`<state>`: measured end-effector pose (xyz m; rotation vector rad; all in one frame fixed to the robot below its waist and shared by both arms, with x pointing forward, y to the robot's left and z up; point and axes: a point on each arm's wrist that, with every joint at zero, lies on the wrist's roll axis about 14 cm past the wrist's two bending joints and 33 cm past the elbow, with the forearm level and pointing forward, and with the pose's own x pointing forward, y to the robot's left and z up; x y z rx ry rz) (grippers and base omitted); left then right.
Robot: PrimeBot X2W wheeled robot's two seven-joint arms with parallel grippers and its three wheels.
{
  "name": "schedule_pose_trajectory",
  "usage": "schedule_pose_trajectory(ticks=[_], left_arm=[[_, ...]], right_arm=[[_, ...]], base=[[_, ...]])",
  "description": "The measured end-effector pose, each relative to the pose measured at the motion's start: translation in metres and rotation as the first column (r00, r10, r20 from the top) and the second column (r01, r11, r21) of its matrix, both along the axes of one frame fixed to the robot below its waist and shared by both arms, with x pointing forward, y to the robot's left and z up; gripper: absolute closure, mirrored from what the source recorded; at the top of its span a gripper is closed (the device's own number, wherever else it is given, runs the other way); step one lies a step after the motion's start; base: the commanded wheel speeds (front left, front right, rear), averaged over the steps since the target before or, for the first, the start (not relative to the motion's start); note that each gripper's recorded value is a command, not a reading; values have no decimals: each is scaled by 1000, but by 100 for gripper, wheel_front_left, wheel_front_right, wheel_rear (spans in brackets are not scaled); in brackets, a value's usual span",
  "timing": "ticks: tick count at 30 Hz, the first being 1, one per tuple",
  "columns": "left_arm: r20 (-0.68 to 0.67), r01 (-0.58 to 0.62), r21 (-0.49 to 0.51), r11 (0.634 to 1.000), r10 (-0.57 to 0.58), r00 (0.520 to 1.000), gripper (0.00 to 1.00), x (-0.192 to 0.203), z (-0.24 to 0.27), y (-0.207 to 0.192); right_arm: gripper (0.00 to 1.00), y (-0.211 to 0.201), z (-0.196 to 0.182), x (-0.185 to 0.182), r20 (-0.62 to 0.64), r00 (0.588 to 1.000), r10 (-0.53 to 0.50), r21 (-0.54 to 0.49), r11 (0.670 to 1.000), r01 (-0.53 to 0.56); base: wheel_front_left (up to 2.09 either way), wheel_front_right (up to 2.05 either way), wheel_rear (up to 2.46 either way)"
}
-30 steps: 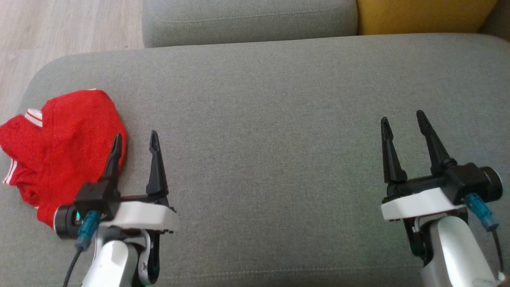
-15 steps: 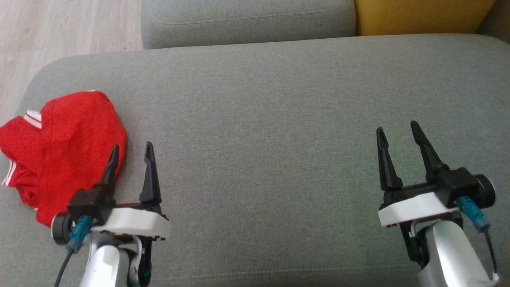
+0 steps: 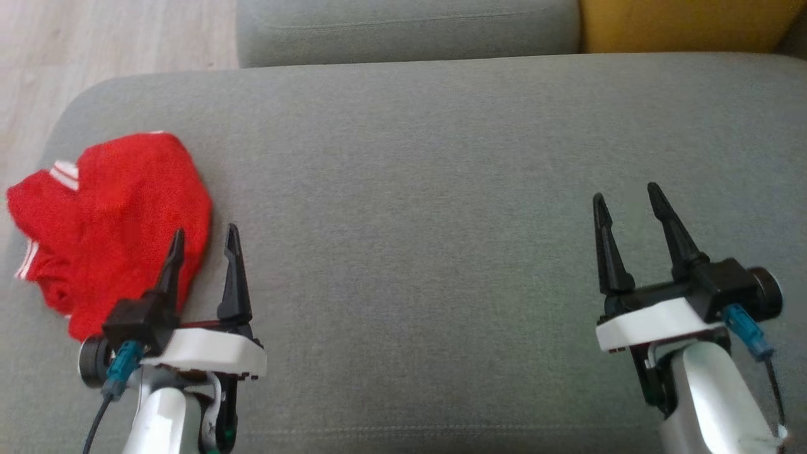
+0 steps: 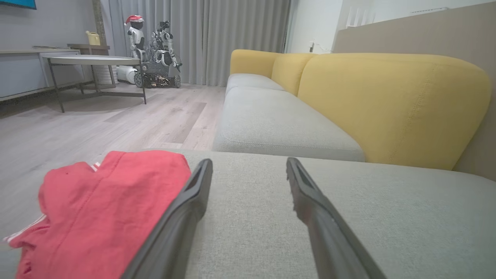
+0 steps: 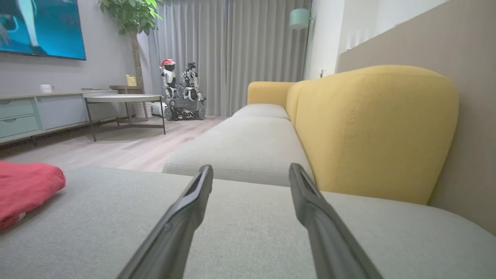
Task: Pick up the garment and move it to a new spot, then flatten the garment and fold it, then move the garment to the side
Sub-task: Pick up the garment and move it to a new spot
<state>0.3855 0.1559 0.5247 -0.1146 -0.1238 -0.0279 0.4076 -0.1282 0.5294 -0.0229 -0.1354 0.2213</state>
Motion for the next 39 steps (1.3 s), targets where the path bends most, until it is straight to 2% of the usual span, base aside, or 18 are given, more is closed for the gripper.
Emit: schedule_pose_trajectory(ticks=[5,13,19,25,33,39], left_arm=[[1,-49,2,999,49,999,0,-6,1,16],[32,-232,14,973,232,972,0,-33,11,70],[27,-349,29,937,349,937,0,-66,9,106],[28,-447,33,894,446,895,0,-98,8,134],[34,-521,32,853,520,853,0,-130,8,154],[27,-545,34,838,544,839,0,-142,5,160]], right_arm=[[0,21,5,7,17,998,57,1,998,-57],[0,74,7,11,24,979,203,-4,979,-203],[0,116,11,9,34,949,313,0,950,-313],[0,155,8,-3,23,906,422,6,907,-422],[0,187,12,-14,29,863,504,23,863,-505],[0,192,13,-19,28,855,518,18,855,-519]], base=[[0,0,0],[0,0,0],[0,0,0],[0,0,0],[0,0,0],[0,0,0]])
